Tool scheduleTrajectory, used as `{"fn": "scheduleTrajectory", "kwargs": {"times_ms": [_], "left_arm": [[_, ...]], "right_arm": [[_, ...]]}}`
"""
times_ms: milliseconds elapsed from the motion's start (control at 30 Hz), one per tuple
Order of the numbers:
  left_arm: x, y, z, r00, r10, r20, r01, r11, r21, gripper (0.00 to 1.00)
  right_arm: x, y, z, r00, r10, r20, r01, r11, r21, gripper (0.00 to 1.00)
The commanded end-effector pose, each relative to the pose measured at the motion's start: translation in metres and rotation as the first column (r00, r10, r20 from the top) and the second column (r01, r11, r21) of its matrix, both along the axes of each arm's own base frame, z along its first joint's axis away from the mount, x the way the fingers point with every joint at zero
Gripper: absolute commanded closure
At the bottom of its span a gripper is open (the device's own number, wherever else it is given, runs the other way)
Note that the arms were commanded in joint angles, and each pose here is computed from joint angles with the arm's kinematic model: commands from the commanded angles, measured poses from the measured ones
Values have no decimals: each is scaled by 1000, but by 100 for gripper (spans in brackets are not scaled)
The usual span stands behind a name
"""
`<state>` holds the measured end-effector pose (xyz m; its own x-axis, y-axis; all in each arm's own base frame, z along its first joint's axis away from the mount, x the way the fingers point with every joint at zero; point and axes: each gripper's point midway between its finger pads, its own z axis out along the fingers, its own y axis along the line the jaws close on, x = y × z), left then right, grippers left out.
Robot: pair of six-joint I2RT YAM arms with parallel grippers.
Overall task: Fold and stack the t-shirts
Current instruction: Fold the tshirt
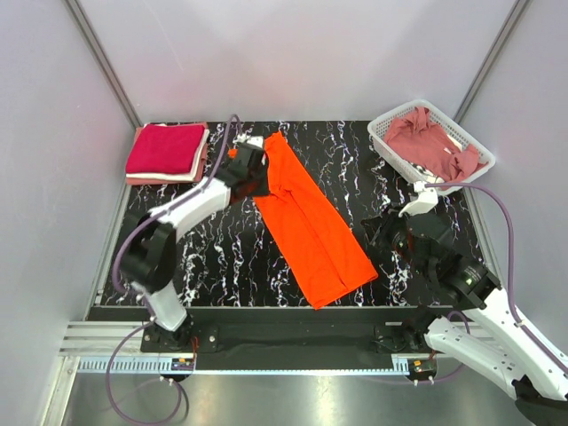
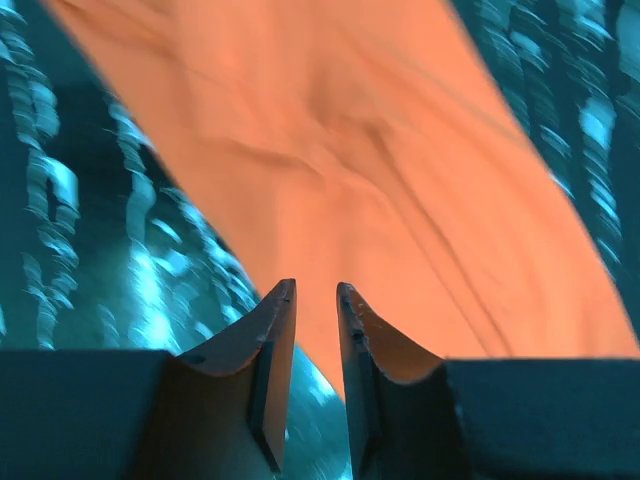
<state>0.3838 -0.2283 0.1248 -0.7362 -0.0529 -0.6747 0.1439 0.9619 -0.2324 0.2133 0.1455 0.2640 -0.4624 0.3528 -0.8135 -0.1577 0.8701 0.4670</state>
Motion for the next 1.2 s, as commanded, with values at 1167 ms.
{"fn": "scheduleTrajectory", "kwargs": {"times_ms": [1167], "left_arm": [[203, -92, -77, 981, -192, -2, 181, 932, -313, 66]], "right_arm": [[38, 22, 21, 996, -17, 84, 18, 1000, -15, 71]]}}
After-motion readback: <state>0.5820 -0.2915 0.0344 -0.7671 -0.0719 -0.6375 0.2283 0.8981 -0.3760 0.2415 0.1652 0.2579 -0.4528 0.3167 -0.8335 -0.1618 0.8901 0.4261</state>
